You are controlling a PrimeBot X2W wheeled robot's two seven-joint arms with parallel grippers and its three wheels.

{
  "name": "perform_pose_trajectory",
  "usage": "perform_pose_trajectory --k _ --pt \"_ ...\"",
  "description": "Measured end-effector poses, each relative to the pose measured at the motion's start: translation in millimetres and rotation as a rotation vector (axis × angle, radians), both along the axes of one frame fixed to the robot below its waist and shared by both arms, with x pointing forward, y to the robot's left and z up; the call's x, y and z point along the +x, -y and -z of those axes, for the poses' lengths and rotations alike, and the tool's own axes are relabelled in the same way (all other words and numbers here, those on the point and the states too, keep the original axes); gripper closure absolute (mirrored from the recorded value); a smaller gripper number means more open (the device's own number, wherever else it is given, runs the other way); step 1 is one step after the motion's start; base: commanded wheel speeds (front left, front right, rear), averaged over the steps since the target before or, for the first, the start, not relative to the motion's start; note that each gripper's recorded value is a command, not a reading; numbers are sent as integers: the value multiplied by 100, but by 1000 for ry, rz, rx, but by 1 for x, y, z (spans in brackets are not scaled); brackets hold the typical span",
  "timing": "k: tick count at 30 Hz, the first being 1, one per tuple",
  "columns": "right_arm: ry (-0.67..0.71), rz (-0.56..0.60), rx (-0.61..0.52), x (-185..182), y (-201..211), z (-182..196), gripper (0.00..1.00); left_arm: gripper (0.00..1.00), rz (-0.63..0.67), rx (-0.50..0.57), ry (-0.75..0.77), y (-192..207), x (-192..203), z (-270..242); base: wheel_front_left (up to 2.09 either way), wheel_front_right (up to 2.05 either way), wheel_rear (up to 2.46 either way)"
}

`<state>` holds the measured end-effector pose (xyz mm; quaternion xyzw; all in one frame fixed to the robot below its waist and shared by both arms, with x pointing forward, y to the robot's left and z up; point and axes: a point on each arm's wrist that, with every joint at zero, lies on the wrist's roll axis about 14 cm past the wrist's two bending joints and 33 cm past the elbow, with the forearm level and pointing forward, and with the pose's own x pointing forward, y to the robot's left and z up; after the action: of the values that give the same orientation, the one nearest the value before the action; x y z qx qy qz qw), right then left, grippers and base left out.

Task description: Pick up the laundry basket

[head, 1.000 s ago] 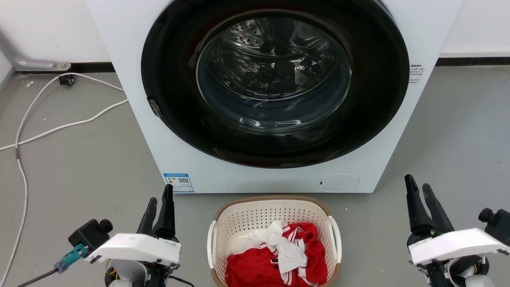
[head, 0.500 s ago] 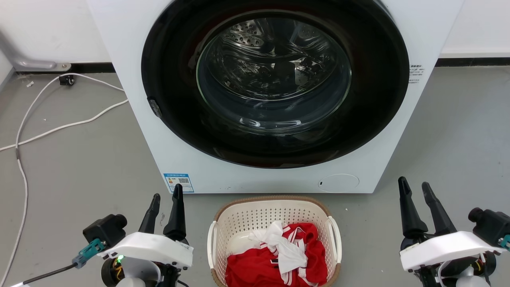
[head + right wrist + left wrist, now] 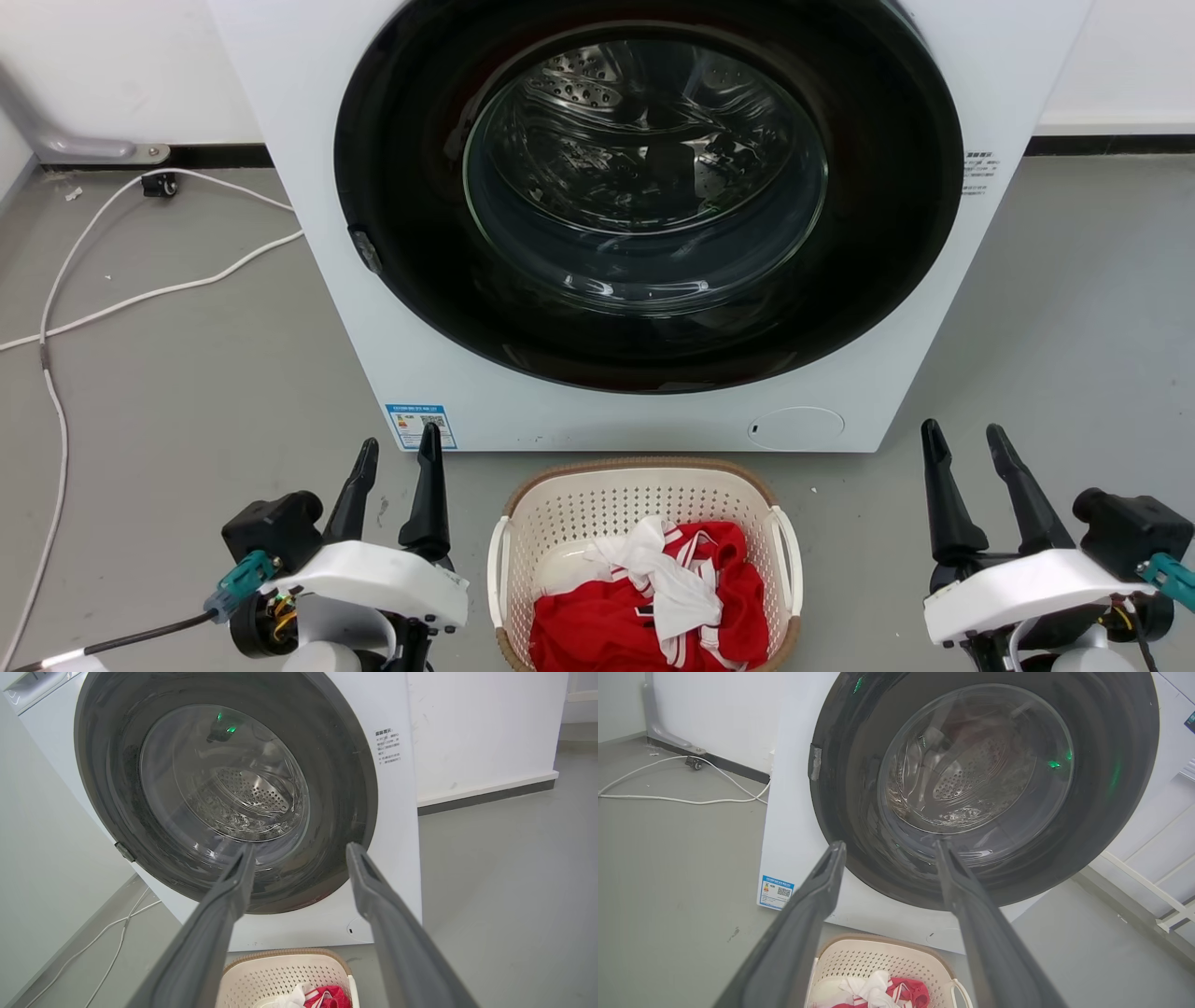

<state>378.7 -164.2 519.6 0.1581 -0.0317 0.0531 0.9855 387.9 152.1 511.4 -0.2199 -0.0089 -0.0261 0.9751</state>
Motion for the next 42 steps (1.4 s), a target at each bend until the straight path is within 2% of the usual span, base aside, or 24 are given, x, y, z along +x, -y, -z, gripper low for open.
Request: perform_pose_trajectory --k 22,42 --pt "19 -21 -212 -2 -7 4 0 0 6 217 64 5 0 -8 0 0 0" --pt "33 -40 -359 -4 -12 7 0 0 11 356 107 10 0 -11 0 0 0"
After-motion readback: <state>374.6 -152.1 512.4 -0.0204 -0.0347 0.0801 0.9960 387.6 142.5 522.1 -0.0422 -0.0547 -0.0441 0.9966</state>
